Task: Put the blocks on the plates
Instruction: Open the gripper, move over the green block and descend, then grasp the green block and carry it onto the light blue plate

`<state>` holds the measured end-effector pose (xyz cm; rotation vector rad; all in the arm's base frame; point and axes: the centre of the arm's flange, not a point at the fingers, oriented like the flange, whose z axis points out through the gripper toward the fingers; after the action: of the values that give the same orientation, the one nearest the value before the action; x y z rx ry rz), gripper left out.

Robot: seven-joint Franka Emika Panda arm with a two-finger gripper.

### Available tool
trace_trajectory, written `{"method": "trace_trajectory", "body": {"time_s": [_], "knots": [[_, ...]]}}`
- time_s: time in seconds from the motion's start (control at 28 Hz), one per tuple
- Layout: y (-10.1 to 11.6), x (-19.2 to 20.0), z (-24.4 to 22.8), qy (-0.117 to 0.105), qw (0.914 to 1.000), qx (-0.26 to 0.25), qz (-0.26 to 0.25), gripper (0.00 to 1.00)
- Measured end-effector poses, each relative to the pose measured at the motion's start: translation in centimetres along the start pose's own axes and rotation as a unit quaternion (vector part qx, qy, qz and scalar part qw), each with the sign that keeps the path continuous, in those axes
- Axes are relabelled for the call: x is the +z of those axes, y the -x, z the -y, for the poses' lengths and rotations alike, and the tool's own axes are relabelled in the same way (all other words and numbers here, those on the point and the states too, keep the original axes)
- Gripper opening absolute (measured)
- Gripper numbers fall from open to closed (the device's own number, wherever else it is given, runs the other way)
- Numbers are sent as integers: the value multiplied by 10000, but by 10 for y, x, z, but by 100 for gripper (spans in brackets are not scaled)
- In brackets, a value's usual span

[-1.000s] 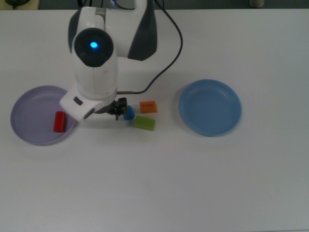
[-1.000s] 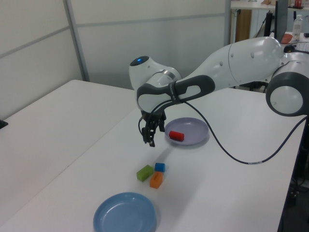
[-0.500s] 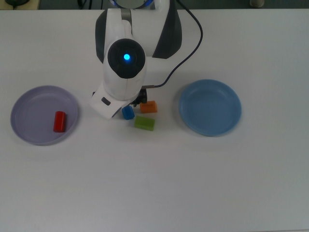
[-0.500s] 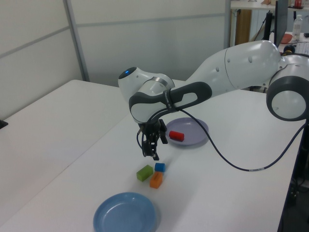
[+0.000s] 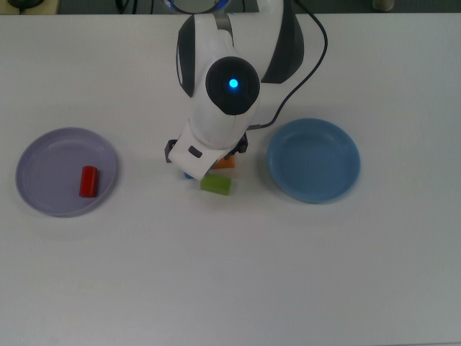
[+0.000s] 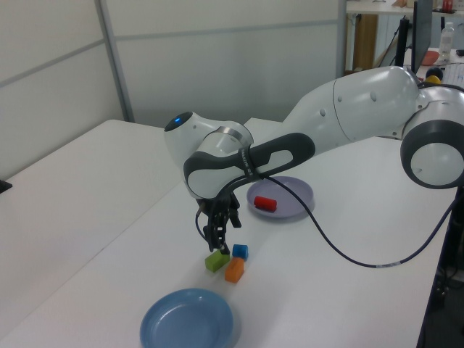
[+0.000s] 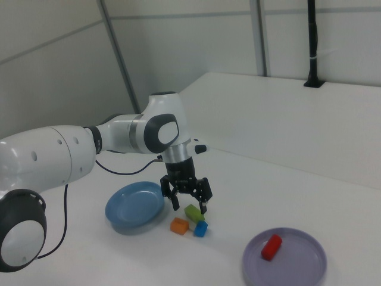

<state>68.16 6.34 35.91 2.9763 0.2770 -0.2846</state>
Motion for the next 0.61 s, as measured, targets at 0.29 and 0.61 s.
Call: {"method": "trace_trajectory", "body": {"time_s": [0.29, 0.61], "knots": [[-14, 12, 10, -14, 9986, 428, -295, 100], [-20, 22, 15, -52, 9918, 1225, -371, 100]]}}
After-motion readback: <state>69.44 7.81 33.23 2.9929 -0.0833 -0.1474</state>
